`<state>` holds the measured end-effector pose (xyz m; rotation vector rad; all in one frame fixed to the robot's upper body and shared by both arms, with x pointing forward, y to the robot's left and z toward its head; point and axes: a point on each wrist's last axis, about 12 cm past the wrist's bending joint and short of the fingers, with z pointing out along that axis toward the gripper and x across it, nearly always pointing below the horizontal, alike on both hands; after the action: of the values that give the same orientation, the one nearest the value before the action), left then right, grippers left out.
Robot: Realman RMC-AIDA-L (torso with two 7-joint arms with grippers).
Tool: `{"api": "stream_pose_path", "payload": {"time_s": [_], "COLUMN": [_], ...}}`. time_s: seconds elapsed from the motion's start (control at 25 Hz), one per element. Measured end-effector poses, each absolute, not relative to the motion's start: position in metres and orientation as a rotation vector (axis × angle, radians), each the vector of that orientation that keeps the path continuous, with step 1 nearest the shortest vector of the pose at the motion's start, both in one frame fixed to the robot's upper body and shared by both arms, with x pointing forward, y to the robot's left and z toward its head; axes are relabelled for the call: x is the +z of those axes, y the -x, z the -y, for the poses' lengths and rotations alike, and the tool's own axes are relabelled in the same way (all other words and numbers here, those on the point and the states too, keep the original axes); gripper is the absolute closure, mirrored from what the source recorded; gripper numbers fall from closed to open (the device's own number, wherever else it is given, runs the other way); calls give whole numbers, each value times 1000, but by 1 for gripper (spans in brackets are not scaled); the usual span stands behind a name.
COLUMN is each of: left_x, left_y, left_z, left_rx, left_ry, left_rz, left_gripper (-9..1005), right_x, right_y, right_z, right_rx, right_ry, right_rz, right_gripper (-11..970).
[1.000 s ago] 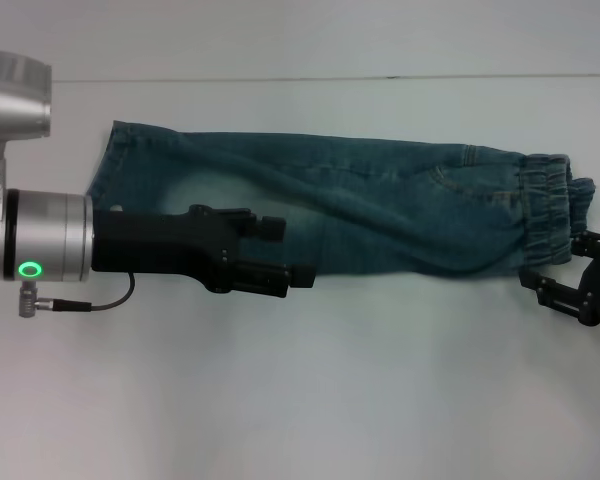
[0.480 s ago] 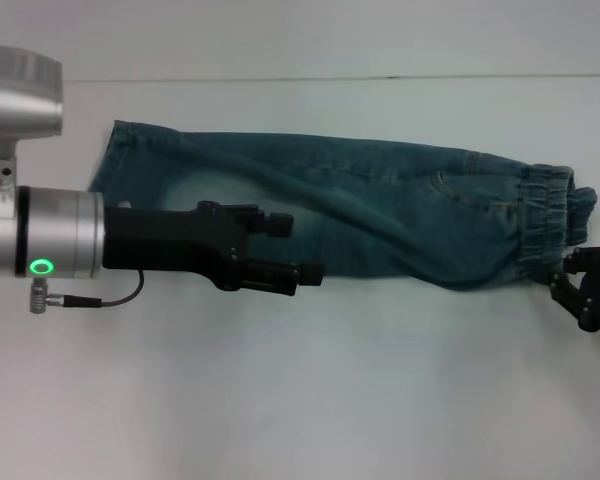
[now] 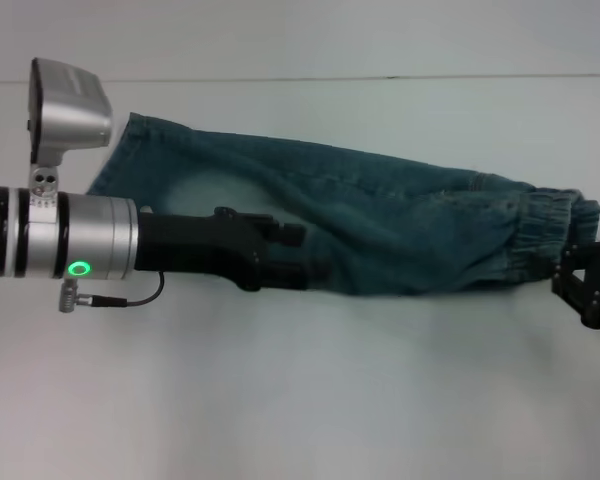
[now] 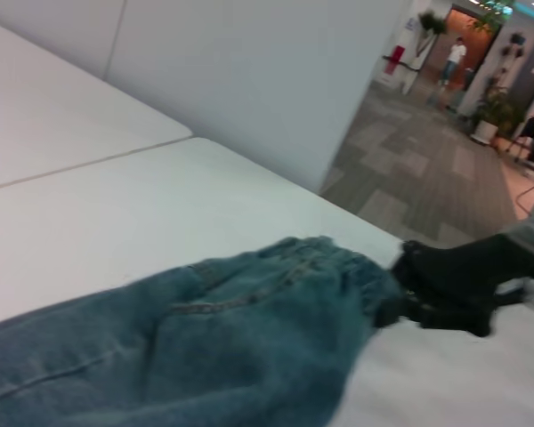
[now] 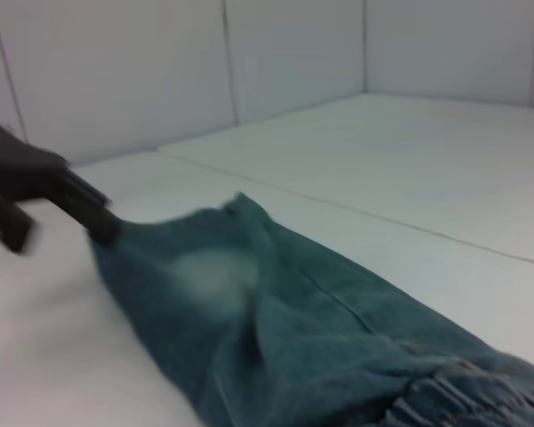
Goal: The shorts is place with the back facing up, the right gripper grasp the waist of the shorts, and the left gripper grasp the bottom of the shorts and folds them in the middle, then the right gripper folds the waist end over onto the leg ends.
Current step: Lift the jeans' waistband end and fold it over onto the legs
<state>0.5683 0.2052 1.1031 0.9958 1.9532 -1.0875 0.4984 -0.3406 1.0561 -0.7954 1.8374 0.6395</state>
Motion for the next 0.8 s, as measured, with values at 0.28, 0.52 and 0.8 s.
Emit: {"api": "stream_pose_path", "payload": {"time_s": [0.28, 0.52, 0.8], "left_x": [1095, 1074, 1053], "left_y": [-573, -577, -577], "left_z": [-200, -195, -179], "left_rx": [-1080, -1006, -938], "left_ry": [-858, -719, -671], "left_rz": [-1888, -1851, -1858], "left_gripper": [457, 608, 775], "right_x": [1069, 1082, 1105], "right_y": [-494, -486, -482], "right_z": [334, 343, 351], "right_rx": [780, 815, 835], "right_ry": [800, 778, 785], "right_rz": [-1834, -1820, -1799], "right_gripper": [912, 912, 912]}}
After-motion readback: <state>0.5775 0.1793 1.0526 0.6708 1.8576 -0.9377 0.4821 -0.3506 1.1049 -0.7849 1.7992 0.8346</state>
